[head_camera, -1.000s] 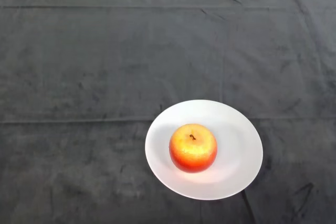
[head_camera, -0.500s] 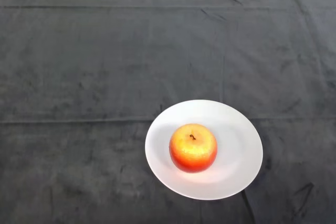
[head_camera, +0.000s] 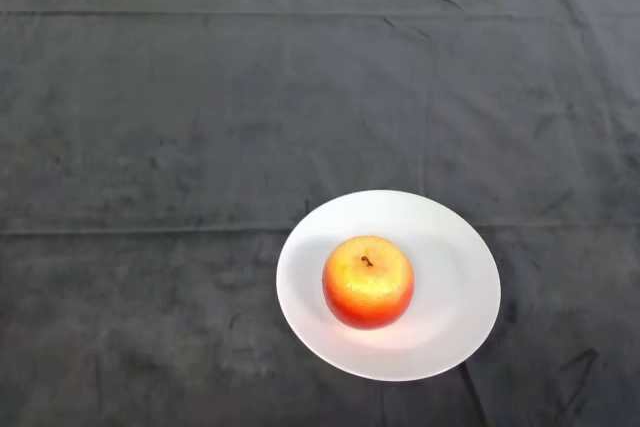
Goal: Move the apple to the plate
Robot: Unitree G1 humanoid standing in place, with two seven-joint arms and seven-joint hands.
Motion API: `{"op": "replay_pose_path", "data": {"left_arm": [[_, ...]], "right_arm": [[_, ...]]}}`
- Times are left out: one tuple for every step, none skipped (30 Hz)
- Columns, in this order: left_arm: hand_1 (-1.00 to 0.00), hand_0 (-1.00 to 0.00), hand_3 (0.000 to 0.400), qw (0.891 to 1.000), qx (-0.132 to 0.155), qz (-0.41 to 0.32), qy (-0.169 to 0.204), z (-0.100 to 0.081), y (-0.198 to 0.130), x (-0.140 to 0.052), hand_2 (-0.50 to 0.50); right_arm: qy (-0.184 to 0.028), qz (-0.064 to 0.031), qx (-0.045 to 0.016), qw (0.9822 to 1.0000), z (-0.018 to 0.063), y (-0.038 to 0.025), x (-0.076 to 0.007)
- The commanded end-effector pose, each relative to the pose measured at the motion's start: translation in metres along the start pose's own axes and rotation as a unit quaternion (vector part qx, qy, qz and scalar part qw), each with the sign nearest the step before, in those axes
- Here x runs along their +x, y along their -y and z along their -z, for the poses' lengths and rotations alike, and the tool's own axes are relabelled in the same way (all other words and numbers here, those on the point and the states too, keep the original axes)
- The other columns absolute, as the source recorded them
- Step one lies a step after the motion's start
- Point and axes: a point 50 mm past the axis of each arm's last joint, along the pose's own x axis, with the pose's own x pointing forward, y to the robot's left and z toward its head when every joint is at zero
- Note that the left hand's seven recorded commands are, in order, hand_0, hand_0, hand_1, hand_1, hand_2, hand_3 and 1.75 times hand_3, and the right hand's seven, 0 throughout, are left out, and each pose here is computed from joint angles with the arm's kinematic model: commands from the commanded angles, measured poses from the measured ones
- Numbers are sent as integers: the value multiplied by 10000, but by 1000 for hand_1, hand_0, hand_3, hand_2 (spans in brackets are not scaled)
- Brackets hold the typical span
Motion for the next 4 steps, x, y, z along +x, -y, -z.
{"op": "replay_pose_path", "data": {"left_arm": [[0,0,0,9998,109,-135,124,-120,-89,115,0],[0,0,0,9998,110,-131,124,-119,-84,115,0],[0,0,0,9998,112,-126,124,-118,-78,116,0],[0,0,0,9998,113,-120,124,-116,-71,116,0]], "right_arm": [[182,-159,-6,9997,-102,-76,-11],[182,-159,-6,9997,-102,-76,-11],[182,-159,-6,9997,-102,-76,-11],[182,-159,-6,9997,-102,-76,-11]]}}
